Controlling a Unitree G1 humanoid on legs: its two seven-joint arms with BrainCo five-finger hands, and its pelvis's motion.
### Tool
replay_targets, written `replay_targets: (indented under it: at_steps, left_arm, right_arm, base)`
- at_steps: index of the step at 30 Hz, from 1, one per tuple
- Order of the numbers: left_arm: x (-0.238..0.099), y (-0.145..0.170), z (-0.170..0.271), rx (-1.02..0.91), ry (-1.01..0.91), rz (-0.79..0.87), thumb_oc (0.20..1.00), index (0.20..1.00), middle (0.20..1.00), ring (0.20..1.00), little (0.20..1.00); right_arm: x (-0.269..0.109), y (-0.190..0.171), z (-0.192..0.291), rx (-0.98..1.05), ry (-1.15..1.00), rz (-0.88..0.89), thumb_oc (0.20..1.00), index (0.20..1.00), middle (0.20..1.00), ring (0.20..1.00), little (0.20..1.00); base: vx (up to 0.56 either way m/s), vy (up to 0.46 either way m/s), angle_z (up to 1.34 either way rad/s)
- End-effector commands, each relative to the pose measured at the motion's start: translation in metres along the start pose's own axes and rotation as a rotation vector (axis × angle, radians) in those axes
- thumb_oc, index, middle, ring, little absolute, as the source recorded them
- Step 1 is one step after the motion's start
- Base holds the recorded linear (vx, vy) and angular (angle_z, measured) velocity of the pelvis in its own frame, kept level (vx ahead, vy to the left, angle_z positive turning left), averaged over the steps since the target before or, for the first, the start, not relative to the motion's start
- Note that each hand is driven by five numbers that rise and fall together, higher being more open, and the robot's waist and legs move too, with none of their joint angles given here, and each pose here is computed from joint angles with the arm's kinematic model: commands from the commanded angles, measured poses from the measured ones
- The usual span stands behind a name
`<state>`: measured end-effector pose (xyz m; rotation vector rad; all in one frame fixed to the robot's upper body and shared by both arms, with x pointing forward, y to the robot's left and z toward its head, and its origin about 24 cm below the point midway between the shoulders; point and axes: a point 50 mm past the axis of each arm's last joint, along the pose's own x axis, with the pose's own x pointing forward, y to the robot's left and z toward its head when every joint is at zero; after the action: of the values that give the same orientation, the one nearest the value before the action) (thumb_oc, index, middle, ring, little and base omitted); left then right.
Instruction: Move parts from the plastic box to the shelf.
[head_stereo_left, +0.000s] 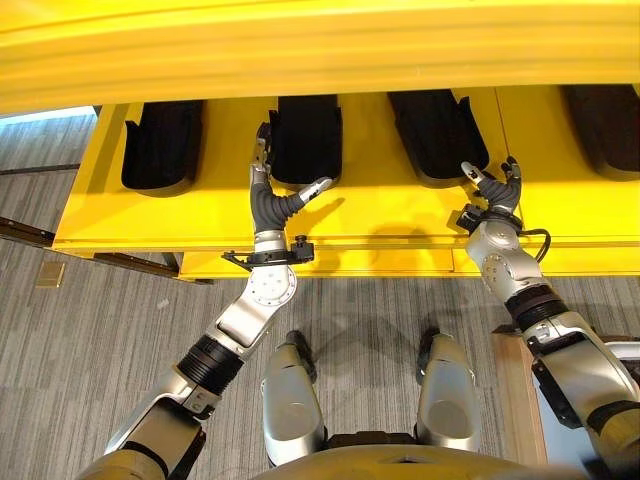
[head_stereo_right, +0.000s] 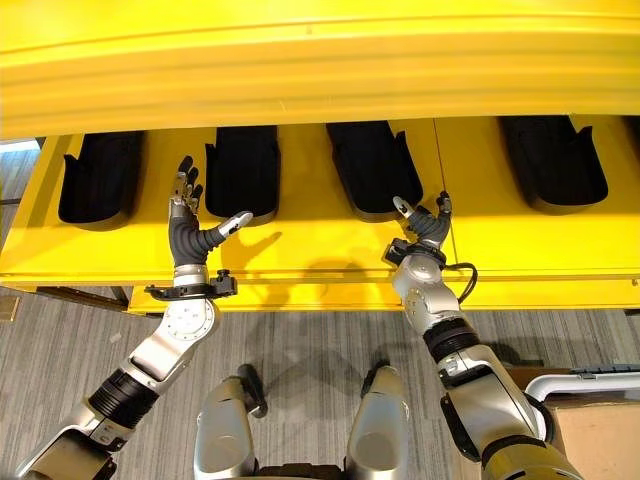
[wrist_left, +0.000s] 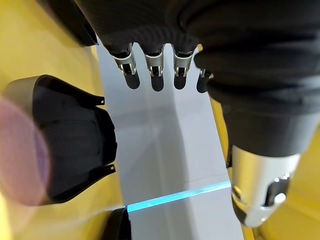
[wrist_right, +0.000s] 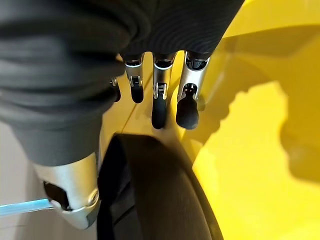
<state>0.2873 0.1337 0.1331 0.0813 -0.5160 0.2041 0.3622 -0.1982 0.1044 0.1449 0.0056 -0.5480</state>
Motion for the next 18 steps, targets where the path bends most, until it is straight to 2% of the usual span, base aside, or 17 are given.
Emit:
replay_targets:
  at_steps: [1,18]
  left_arm:
    - [0.001,-0.005,0.038,-0.105,-0.158,-0.035,1.000,1.000,1.000,1.000,1.000]
    - [0.000,-0.008,0.036,-0.122,-0.137,-0.086,1.000,1.000,1.000,1.000,1.000]
  right_arm:
    - [-0.008,-0.002,-0.030,-0.051,0.107,-0.105,1.000,1.000,1.000,1.000,1.000]
    - [0.039,-0.037,0.021,-0.179,-0.007,-0.197,1.000,1.000,1.000,1.000,1.000]
  base:
    - [0.00,0.000,0.00]
    - [0.00,0.000,0.00]
